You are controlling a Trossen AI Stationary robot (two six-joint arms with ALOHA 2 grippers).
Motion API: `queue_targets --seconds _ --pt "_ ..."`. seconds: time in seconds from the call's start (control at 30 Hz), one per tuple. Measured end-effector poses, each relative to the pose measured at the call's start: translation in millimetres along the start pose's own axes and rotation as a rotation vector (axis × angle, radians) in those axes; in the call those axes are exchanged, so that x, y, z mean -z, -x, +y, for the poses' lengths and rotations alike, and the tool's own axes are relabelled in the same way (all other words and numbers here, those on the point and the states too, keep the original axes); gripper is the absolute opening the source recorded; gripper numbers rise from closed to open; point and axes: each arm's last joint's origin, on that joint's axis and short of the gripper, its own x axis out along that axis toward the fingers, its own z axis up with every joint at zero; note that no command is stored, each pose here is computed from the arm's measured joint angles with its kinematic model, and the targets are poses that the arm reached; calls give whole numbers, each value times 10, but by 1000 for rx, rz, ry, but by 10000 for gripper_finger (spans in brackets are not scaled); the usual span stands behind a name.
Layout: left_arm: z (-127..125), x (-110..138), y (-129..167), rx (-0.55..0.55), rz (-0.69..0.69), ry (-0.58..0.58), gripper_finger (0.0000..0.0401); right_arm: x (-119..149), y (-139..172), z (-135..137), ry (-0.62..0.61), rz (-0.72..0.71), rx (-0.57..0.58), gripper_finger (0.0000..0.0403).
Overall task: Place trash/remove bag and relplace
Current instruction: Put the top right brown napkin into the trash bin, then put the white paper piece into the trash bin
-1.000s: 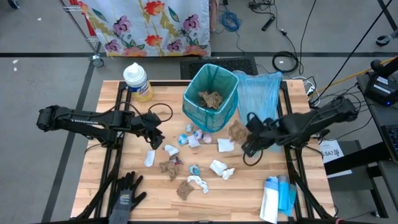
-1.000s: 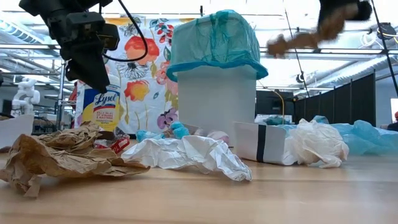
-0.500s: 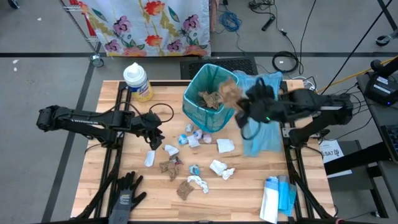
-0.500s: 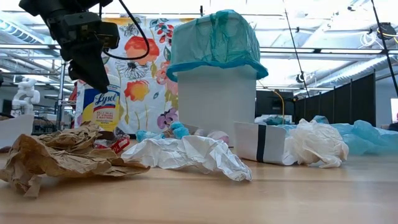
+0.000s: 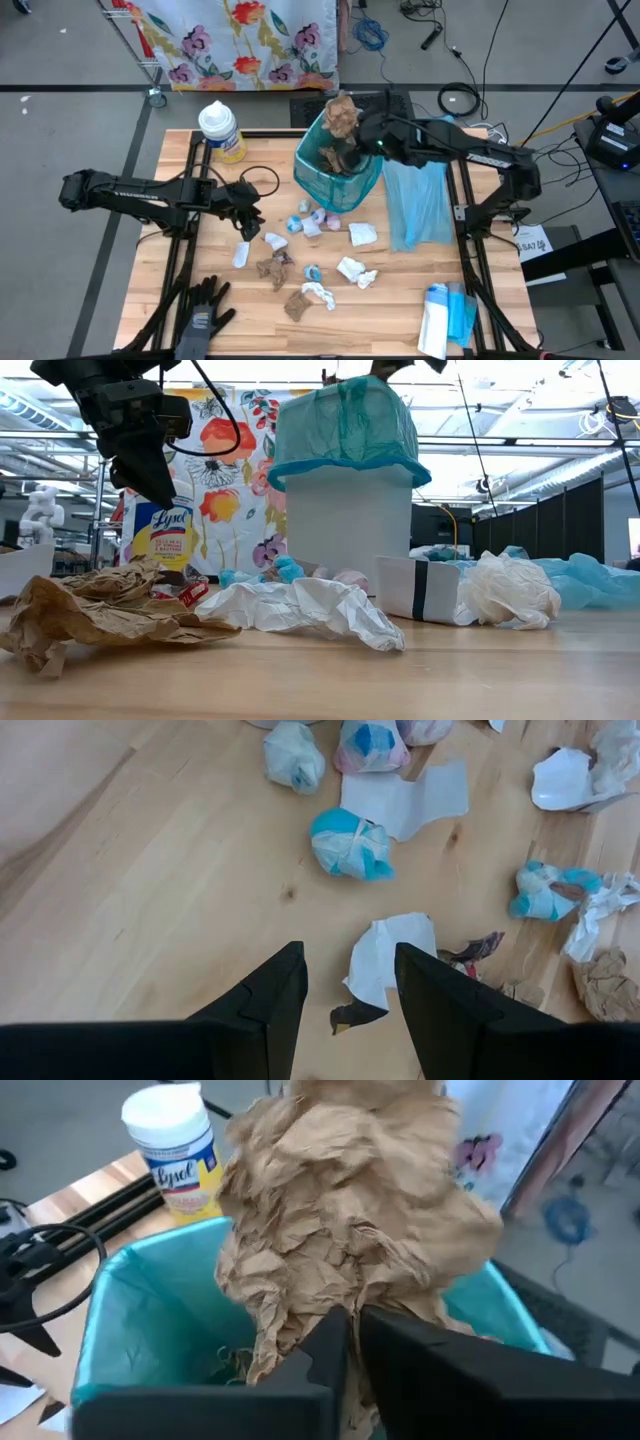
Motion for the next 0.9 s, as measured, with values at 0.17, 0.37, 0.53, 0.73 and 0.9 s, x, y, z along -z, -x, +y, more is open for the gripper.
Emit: queue_targets --seconds 0.17,0.37,0.53,0.73,0.9 --pt "0 -1 1 0 -1 1 157 -22 -137 -59 -37 49 -23 96" --pt "0 0 1 -1 0 0 157 -36 -146 -87 5 46 -18 158" --pt "16 26 2 -18 27 -1 157 -30 42 -168 11 69 -66 177" --pt "18 29 2 -20 30 -1 157 116 425 -282 -47 197 -129 169" --pt "16 27 2 -18 29 -2 157 426 711 -223 -23 380 -82 161"
